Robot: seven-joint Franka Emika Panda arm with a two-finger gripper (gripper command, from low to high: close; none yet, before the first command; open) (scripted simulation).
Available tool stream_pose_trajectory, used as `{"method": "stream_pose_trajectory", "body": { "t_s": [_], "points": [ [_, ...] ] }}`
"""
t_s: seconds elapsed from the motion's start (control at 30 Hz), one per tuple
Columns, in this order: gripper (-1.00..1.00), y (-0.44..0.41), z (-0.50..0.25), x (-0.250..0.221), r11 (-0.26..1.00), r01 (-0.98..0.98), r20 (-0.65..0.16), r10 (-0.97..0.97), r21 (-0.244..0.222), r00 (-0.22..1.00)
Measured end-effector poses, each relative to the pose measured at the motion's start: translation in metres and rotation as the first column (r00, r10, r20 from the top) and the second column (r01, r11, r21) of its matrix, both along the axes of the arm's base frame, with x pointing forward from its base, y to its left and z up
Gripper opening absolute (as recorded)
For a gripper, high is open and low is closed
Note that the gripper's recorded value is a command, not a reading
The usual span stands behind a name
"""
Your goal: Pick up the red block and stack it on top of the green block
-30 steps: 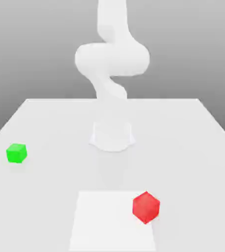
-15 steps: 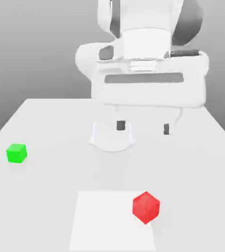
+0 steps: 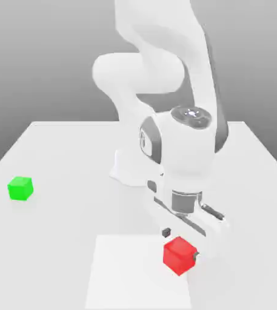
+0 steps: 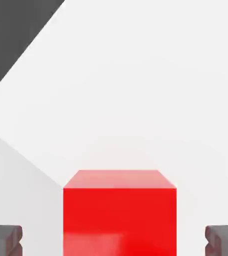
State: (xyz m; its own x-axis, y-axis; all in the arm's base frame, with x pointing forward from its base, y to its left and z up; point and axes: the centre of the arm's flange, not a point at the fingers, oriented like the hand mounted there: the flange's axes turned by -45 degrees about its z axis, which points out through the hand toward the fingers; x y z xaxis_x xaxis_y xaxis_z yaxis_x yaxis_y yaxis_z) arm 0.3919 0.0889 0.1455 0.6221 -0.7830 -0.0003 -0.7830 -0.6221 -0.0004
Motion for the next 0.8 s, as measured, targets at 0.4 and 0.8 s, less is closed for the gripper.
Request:
{"method": "stream_pose_trajectory", "body": {
  "t_s": [0.4,0.8],
  "points": [
    [-1.0,0.0,0.047,0.001,1.0,0.001,0.003,-0.001,0.0,1.0],
    [-1.0,-0.275,0.087,-0.053,0.606,0.795,0.027,-0.794,-0.033,0.607]
  ]
}}
